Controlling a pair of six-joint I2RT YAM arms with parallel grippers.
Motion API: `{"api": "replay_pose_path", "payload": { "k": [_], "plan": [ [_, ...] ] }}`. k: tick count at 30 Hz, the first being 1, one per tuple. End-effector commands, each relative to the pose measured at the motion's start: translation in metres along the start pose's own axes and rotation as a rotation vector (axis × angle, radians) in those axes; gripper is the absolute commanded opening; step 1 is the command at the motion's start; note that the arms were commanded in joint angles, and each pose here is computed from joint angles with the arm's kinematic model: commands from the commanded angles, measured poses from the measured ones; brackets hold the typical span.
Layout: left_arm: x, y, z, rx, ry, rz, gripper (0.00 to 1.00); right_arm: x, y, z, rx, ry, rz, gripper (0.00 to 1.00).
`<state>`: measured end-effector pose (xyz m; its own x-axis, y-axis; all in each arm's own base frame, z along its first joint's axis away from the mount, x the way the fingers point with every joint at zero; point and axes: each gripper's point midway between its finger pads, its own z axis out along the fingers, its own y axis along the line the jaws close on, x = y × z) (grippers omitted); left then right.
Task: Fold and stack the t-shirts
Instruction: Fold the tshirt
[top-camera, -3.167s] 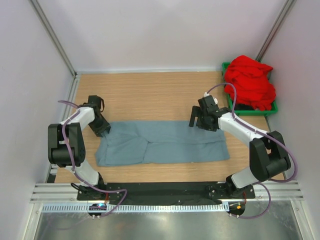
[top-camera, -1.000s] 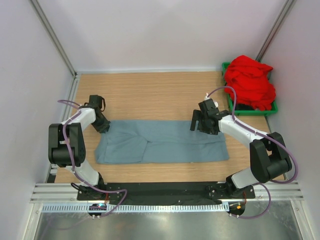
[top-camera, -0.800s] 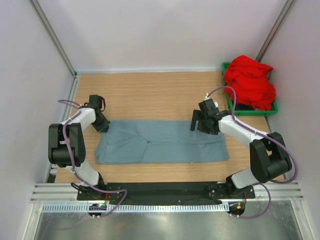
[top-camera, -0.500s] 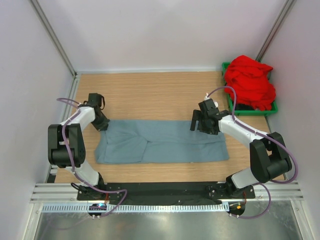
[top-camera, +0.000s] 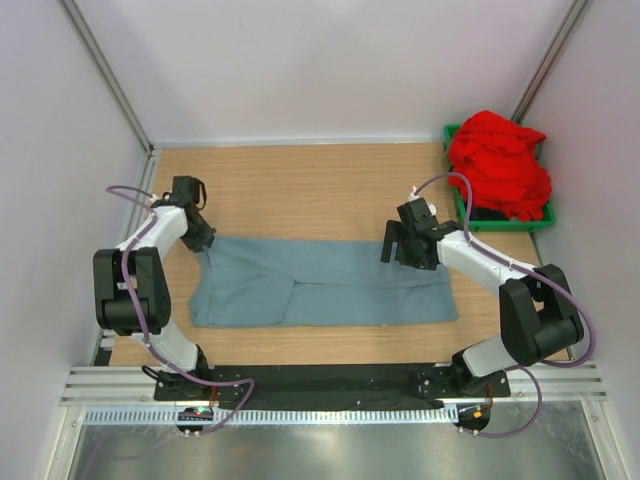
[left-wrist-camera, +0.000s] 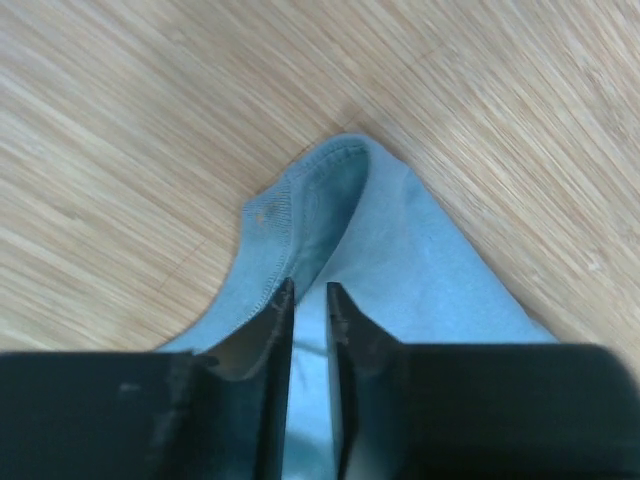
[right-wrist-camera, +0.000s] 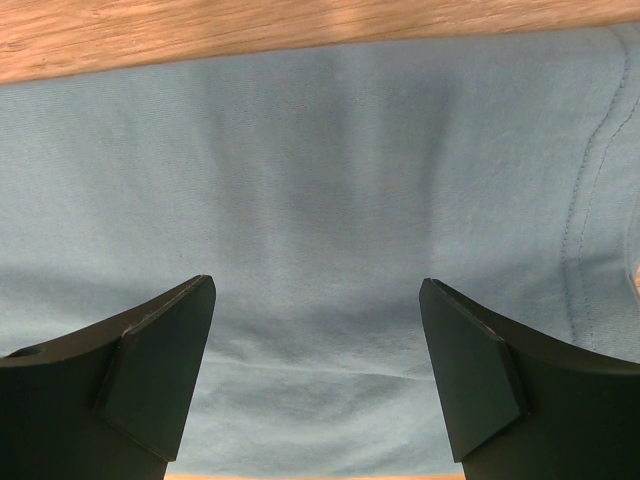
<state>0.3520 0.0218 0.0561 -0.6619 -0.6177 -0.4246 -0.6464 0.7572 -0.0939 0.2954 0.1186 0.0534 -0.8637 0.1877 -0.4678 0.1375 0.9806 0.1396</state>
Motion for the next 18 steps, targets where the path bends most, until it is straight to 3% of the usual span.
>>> {"api": "replay_pose_path", "payload": {
  "k": [1,2,7,12,18],
  "plan": [
    [-0.008,0.01,0.002,-0.043,-0.015,-0.018,0.22,-0.007,0.001,0.0,0.001,-0.036,-0.01,0.9],
    [-0.007,0.01,0.002,-0.04,-0.008,-0.018,0.3,-0.009,0.001,-0.001,0.0,-0.039,-0.008,0.9],
    [-0.002,0.001,-0.026,0.021,-0.061,-0.003,0.49,-0.021,0.01,-0.003,-0.023,-0.05,-0.03,0.9],
    [0.032,-0.011,-0.045,0.075,-0.04,0.071,0.51,-0.039,0.015,0.004,-0.007,-0.062,-0.07,0.92],
    [0.089,-0.015,-0.035,0.144,0.069,0.115,0.51,-0.019,0.011,0.035,0.024,0.034,-0.089,0.92]
  ]
}}
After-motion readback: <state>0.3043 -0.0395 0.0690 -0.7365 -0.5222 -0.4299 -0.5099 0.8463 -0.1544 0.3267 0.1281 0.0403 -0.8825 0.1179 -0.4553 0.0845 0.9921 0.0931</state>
